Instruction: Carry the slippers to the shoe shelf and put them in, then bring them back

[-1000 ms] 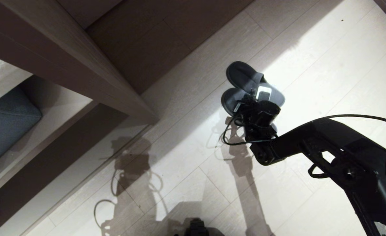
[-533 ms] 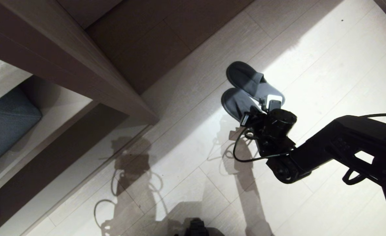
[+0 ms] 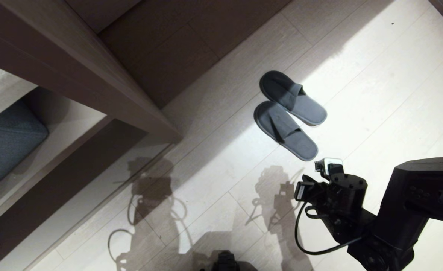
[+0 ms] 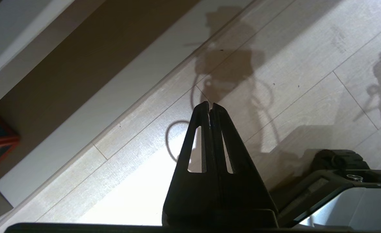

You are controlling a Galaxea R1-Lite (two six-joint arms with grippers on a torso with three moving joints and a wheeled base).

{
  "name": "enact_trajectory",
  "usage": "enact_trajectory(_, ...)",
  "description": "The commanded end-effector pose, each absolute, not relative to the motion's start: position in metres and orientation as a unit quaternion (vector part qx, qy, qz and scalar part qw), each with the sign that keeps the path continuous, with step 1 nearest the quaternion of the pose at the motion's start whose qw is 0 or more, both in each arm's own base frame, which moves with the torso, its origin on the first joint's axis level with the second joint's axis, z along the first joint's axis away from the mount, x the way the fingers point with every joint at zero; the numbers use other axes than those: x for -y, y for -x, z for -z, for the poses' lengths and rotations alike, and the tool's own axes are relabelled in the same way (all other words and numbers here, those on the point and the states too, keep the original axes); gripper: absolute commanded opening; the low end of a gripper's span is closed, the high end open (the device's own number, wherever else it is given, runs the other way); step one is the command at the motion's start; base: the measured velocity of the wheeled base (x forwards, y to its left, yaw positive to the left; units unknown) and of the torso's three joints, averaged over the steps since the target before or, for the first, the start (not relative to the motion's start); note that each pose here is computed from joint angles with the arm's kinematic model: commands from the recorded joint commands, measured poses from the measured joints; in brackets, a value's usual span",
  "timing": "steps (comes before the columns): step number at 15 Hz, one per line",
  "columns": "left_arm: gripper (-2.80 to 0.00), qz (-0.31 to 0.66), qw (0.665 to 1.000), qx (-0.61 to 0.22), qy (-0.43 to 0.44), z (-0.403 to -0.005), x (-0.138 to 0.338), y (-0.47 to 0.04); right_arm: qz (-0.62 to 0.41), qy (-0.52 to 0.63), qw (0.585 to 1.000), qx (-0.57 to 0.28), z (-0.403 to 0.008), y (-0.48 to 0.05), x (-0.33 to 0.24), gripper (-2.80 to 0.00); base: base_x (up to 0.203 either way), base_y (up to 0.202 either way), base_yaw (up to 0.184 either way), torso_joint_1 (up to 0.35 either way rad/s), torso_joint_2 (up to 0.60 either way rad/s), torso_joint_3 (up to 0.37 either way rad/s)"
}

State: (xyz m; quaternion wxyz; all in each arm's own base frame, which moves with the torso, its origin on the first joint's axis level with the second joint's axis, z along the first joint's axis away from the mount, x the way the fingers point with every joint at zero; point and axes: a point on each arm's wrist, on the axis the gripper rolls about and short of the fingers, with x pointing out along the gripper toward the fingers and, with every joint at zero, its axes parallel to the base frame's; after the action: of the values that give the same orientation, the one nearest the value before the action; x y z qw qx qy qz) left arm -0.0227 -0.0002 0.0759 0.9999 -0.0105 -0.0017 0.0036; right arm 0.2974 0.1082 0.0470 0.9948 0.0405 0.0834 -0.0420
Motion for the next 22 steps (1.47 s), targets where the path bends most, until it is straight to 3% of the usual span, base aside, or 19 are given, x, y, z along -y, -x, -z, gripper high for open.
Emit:
enact_trajectory(1,-2.8,-0.004,1.0,0.002,0.011,-0.076,0.0,0.023,0.091,-0.034,0.987,-0.132,-0.027,-0.284,-0.083,-2.8,0.0,0.0,0.0,0.0,0.0,0.0)
enact_trajectory(4,-2.8,-0.003,1.0,0.002,0.011,-0.076,0.0,0.023,0.13,-0.03,0.978,-0.159,-0.012,-0.292,-0.046,-2.8,0.0,0.0,0.0,0.0,0.0,0.0)
enact_trajectory(8,-2.8,-0.004,1.0,0.002,0.01,-0.076,0.0,0.023,-0.068,-0.001,0.986,-0.154,-0.017,-0.306,0.019,-2.8,0.0,0.0,0.0,0.0,0.0,0.0)
enact_trajectory(11,-2.8,-0.004,1.0,0.002,0.01,-0.076,0.0,0.023,-0.092,0.035,0.992,-0.079,-0.042,-0.35,0.046,-2.8,0.0,0.0,0.0,0.0,0.0,0.0)
enact_trajectory(15,-2.8,-0.003,1.0,0.002,0.01,-0.076,0.0,0.023,-0.147,0.038,0.985,-0.077,-0.046,-0.381,0.049,-2.8,0.0,0.0,0.0,0.0,0.0,0.0)
enact_trajectory(22,-2.8,-0.004,1.0,0.002,0.01,-0.076,0.0,0.023,-0.147,0.032,0.984,-0.094,-0.029,-0.398,0.048,-2.8,0.0,0.0,0.0,0.0,0.0,0.0)
